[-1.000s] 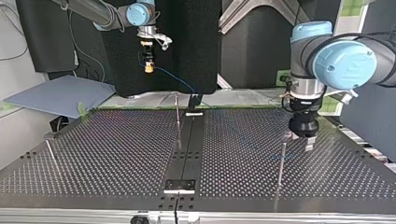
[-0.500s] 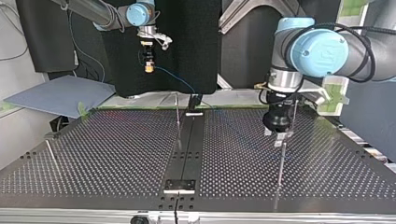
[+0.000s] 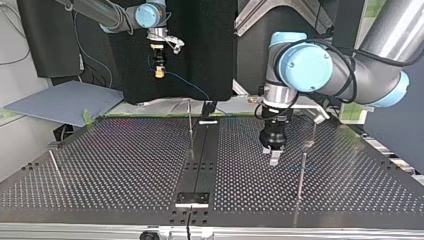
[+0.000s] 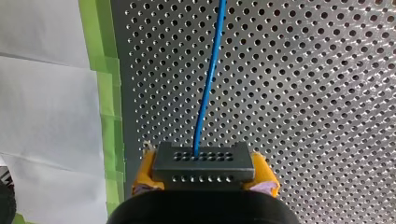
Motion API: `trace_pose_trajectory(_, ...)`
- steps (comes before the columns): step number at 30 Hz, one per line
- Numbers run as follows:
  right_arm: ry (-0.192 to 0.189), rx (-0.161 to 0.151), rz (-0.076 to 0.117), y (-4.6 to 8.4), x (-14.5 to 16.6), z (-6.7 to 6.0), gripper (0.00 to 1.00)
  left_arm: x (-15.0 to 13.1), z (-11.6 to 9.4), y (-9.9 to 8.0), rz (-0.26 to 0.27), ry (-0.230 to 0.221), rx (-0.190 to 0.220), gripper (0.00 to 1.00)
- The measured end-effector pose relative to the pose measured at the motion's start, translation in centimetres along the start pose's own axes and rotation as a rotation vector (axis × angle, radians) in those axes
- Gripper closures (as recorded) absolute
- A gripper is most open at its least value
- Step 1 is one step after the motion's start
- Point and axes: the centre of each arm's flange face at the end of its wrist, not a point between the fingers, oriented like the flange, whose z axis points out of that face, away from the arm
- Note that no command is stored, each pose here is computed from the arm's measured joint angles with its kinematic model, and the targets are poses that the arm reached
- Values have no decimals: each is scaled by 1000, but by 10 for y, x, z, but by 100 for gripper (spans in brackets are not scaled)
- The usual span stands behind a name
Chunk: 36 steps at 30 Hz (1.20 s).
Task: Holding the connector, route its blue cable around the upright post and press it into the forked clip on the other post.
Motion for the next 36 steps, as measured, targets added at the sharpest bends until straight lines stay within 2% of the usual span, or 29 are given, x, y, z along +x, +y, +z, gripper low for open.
trace_pose_trajectory(5,3,1,1,0,0,0,100,25,1,-4,65,73,-31,0)
trace_pose_trajectory(8,2,1,2,0,0,0,100,29,1,0,97,95,-59,0)
trace_pose_trajectory(24,4,2,4,-1,0,0,100,37,9,18,179,99,-189,0)
trace_pose_trajectory(28,-1,3,2,-1,0,0,100,43,13,17,206,101,-185,0)
trace_pose_trajectory(36,-4,4,0,-1,0,-1,100,42,20,11,211,61,-132,0)
